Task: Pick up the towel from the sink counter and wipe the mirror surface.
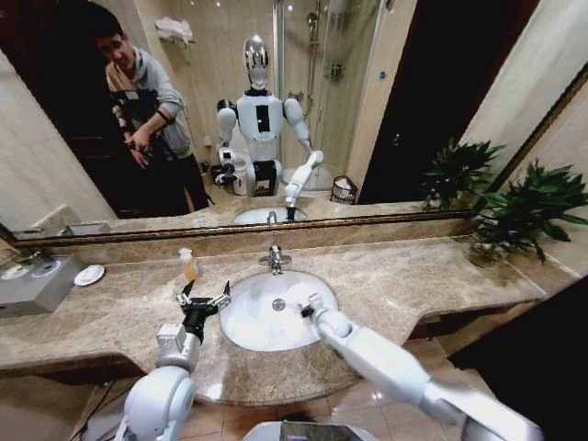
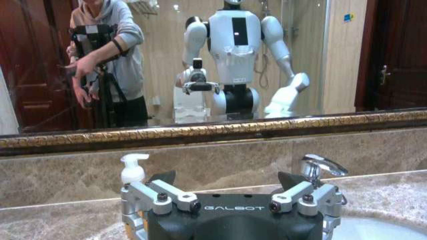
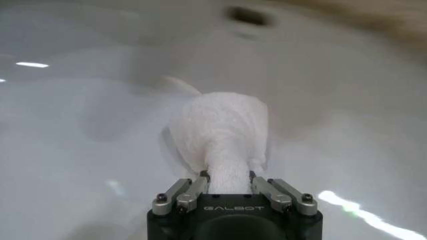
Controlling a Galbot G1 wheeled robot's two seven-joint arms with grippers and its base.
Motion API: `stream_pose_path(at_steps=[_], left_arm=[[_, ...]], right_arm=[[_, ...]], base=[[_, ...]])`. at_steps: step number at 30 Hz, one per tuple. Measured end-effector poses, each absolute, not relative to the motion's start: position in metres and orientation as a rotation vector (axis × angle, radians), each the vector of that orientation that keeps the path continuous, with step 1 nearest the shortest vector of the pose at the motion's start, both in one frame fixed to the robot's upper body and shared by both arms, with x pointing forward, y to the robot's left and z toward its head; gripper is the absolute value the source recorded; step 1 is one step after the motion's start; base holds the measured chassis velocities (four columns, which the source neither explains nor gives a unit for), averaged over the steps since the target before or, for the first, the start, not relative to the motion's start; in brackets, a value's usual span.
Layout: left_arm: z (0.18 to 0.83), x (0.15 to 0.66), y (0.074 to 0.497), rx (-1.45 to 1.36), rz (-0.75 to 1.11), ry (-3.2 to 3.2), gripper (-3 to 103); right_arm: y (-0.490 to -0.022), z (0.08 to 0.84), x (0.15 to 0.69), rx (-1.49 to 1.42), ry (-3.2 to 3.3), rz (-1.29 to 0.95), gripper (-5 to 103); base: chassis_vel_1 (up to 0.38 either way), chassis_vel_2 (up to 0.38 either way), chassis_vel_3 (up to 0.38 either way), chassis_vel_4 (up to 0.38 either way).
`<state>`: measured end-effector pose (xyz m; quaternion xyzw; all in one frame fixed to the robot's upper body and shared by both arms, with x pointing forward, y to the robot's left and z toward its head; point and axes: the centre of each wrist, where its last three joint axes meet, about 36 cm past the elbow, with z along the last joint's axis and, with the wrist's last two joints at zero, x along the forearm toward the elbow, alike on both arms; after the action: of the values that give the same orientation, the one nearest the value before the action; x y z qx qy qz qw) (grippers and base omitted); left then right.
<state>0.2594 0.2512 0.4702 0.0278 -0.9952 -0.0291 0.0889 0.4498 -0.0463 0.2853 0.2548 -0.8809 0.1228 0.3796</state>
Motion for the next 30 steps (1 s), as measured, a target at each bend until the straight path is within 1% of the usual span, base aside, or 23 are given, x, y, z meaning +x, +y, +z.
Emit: stream_pose_path(at_steps=[3, 4, 5, 7, 10, 14, 15, 16, 18, 19, 21, 22, 25, 26, 29, 30], left_arm=[[0.47, 0.259, 0.251, 0.083, -0.087, -2.961, 100], [0.47, 0.259, 0.251, 0.083, -0.087, -2.961, 100], [0.47, 0.259, 0.251, 0.083, -0.087, -2.961, 100], [0.47, 0.259, 0.251, 0.083, -0.087, -2.961, 100], [0.47, 0.259, 0.251, 0.083, -0.087, -2.961, 100], [0.47, 0.259, 0.251, 0.083, -0.087, -2.961, 100], [0.47, 0.259, 0.251, 0.083, -0.087, -2.961, 100], [0.47, 0.259, 0.251, 0.083, -0.087, -2.961, 100], [0.47, 0.259, 0.251, 0.083, -0.086, -2.961, 100], [0.47, 0.259, 0.251, 0.083, -0.086, -2.961, 100], [0.47, 0.259, 0.251, 0.084, -0.087, -2.961, 100], [0.47, 0.259, 0.251, 0.084, -0.087, -2.961, 100], [0.47, 0.259, 0.251, 0.083, -0.087, -2.961, 100], [0.47, 0.259, 0.251, 0.083, -0.087, -2.961, 100], [0.47, 0.259, 0.251, 0.083, -0.087, -2.961, 100], [0.47, 0.259, 0.251, 0.083, -0.087, -2.961, 100]], right_arm=[[0.02, 0.297, 0.437, 0.818, -2.259, 0.156, 21], [0.03, 0.304, 0.437, 0.856, -2.264, 0.101, 21], [0.03, 0.304, 0.437, 0.856, -2.264, 0.101, 21], [0.039, 0.317, 0.436, 0.889, -2.26, 0.018, 21], [0.028, 0.32, 0.44, 0.86, -2.26, 0.011, 21], [-0.05, 0.296, 0.452, 0.676, -2.272, 0.166, 21], [-0.05, 0.296, 0.452, 0.676, -2.272, 0.166, 21], [-0.073, 0.288, 0.456, 0.625, -2.274, 0.216, 21], [-0.106, 0.284, 0.462, 0.56, -2.302, 0.279, 21], [-0.106, 0.284, 0.462, 0.56, -2.302, 0.279, 21], [-0.139, 0.282, 0.463, 0.515, -2.346, 0.332, 21], [-0.139, 0.282, 0.463, 0.515, -2.346, 0.332, 21], [-0.169, 0.309, 0.45, 0.496, -2.386, 0.259, 21], [-0.169, 0.309, 0.45, 0.496, -2.386, 0.259, 21], [-0.176, 0.344, 0.436, 0.54, -2.458, 0.119, 21], [-0.176, 0.344, 0.436, 0.54, -2.458, 0.119, 21]], base=[[0.0, 0.0, 0.0, 0.0], [0.0, 0.0, 0.0, 0.0], [0.0, 0.0, 0.0, 0.0], [0.0, 0.0, 0.0, 0.0], [0.0, 0.0, 0.0, 0.0], [0.0, 0.0, 0.0, 0.0], [0.0, 0.0, 0.0, 0.0], [0.0, 0.0, 0.0, 0.0], [0.0, 0.0, 0.0, 0.0], [0.0, 0.0, 0.0, 0.0], [0.0, 0.0, 0.0, 0.0], [0.0, 0.0, 0.0, 0.0], [0.022, 0.011, -0.014, 0.0], [0.0, 0.0, 0.0, 0.0], [-0.036, -0.032, -0.018, -0.024], [0.0, 0.0, 0.0, 0.0]])
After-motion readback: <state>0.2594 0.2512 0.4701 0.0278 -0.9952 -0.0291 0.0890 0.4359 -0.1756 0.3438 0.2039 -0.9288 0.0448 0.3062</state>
